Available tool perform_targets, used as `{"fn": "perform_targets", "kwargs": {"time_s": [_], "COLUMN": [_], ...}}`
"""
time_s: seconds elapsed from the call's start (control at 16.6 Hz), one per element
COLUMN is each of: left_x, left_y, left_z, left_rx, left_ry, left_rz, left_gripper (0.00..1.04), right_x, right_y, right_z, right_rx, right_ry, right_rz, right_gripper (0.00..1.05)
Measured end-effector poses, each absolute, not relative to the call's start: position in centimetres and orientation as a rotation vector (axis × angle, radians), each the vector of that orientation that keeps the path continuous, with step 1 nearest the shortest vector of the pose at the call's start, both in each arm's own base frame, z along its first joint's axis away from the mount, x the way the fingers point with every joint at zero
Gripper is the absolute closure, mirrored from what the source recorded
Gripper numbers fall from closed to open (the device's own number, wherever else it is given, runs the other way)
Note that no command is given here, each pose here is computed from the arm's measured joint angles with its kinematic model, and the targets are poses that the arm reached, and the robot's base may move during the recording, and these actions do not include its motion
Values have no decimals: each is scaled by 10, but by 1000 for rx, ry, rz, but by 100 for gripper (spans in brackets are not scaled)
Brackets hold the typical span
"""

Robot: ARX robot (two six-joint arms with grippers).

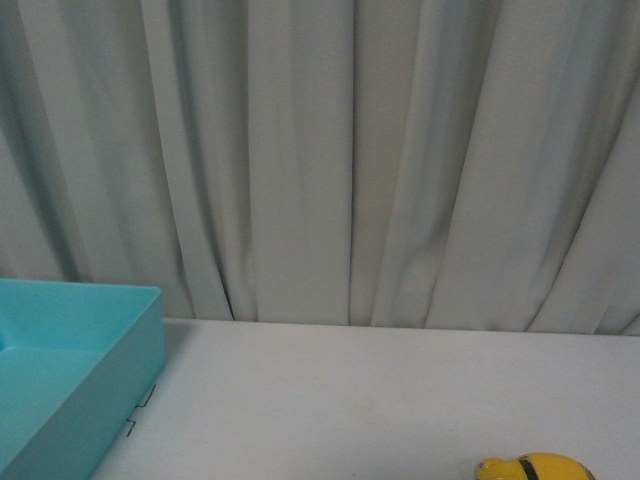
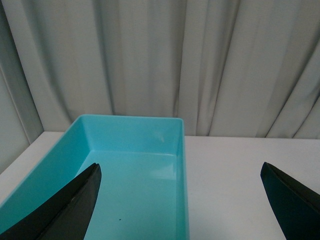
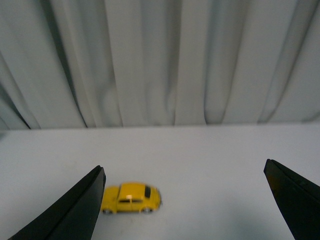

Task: Wind up and store yellow beetle toy

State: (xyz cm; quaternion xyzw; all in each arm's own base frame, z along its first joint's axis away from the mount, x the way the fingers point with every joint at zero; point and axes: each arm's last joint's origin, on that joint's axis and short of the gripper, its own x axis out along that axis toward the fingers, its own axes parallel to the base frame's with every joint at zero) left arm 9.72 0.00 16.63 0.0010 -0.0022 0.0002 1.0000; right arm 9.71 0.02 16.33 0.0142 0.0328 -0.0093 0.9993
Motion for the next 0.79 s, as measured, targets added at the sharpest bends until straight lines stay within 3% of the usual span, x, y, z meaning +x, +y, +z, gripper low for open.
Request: {"fn": "perform_targets", "kwargs": {"time_s": [0.24, 0.48, 0.79], "left_x": [97, 97, 97], "left_y": [0, 0, 0], "left_z": [166, 166, 166], "left_rx": [2, 2, 2], "left_ry": [-4, -4, -4], "left_rz": [0, 0, 1], "left_gripper": [7, 7, 7], "right_x": [112, 139, 211], "right_y": [-9, -54, -103], "right_z": [167, 193, 235], "right_rx": [118, 88, -14], "right_ry": [46, -45, -32], "right_rz": [-50, -115, 40], "right_gripper": [7, 7, 7]}}
